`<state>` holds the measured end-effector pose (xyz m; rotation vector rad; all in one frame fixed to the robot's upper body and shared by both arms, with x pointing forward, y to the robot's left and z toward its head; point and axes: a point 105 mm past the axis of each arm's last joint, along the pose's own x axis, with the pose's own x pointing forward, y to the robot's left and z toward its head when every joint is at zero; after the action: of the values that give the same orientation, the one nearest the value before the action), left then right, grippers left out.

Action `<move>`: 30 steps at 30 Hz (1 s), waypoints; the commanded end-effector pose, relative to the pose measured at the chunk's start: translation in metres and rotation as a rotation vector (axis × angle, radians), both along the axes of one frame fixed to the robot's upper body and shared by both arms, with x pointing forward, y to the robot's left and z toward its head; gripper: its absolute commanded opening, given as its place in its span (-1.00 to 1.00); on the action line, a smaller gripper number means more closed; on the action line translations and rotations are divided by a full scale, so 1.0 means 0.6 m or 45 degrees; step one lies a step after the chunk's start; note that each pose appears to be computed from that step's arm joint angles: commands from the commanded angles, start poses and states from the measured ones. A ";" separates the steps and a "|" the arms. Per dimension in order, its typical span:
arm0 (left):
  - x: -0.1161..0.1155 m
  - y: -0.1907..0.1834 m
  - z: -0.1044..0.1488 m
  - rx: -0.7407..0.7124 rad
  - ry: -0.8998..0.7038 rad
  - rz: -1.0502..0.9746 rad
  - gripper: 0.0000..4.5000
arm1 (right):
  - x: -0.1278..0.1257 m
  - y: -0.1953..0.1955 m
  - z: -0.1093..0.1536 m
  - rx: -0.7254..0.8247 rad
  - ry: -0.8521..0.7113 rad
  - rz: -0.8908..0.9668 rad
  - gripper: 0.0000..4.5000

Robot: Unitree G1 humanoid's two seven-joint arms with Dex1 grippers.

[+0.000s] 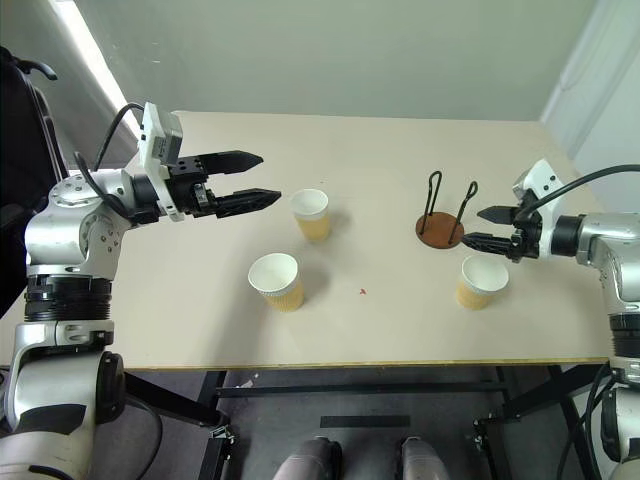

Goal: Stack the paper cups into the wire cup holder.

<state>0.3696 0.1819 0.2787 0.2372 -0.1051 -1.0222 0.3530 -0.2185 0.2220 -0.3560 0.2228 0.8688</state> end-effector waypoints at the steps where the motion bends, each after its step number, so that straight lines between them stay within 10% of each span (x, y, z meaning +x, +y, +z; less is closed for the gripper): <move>1: -0.009 -0.004 0.022 -0.007 -0.060 -0.027 1.00 | -0.003 -0.004 0.011 -0.032 -0.032 -0.001 0.50; 30: -0.007 -0.005 0.021 -0.004 -0.064 -0.021 1.00 | 0.057 -0.003 -0.018 0.151 0.055 -0.351 0.50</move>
<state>0.3695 0.1799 0.2769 0.2387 -0.1015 -1.0260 0.3857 -0.2170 0.1927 -0.1832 0.3108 0.6338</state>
